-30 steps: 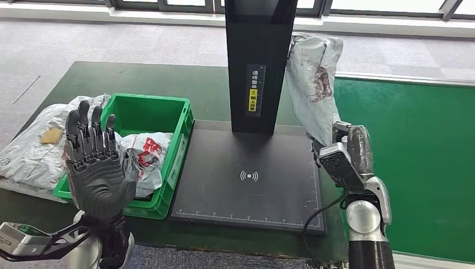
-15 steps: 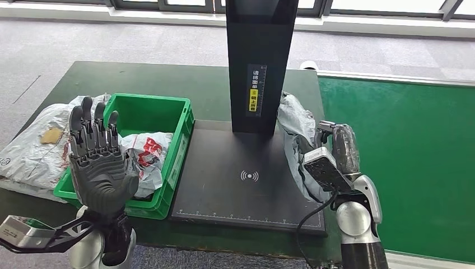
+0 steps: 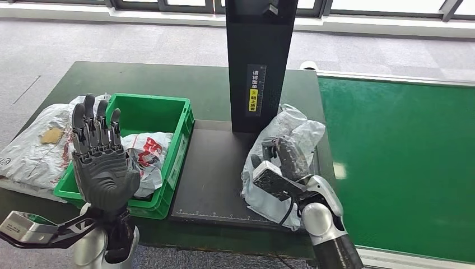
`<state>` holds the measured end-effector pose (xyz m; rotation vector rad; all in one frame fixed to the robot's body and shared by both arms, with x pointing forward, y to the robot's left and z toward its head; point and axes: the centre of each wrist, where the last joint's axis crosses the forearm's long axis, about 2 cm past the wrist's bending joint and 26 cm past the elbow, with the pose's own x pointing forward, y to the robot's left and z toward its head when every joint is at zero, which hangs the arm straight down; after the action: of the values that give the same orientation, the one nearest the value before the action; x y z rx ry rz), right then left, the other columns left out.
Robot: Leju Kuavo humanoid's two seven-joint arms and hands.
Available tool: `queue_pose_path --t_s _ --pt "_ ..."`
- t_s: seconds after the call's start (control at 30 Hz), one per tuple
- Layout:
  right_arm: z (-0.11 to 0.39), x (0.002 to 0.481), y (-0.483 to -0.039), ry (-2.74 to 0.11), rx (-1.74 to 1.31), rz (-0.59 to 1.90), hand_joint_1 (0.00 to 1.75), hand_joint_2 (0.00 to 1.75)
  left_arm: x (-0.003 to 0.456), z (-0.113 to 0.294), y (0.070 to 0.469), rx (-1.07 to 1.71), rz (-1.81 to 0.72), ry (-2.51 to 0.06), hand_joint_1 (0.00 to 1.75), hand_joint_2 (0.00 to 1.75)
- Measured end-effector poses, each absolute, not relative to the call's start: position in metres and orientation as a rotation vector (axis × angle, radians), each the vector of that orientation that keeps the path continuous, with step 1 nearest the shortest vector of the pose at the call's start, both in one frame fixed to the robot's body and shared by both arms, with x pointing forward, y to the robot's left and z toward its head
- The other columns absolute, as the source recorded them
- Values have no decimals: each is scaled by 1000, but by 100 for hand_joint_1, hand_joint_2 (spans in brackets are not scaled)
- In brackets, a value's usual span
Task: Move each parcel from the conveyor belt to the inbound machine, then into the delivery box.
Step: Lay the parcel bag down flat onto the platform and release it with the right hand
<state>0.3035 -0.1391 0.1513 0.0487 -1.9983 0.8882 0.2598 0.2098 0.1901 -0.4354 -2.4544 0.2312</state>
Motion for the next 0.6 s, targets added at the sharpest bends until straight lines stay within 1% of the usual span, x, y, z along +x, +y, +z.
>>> queue_pose_path --t_s 0.03,0.07,0.17,0.2,0.33,0.53,0.6 --pt "144 303 -133 -1976 100 897 175 175 260 190 209 -436 236 -2452 0 175" --pt "137 303 -127 -1954 144 904 135 175 260 189 209 -436 239 -2449 0 175" --pt "122 302 -119 -1905 296 887 4 175 260 188 207 -444 242 -2442 0 175" --pt "118 302 -118 -1897 355 858 0 175 260 187 207 -447 241 -2440 0 175" --pt "106 301 -116 -1881 499 726 0 175 259 186 205 -452 243 -2433 0 175" --pt "100 300 -116 -1936 550 585 0 175 253 180 204 -434 251 -2413 0 175" --pt "100 299 -117 -1936 550 576 0 87 251 178 204 -433 251 -2408 0 175"
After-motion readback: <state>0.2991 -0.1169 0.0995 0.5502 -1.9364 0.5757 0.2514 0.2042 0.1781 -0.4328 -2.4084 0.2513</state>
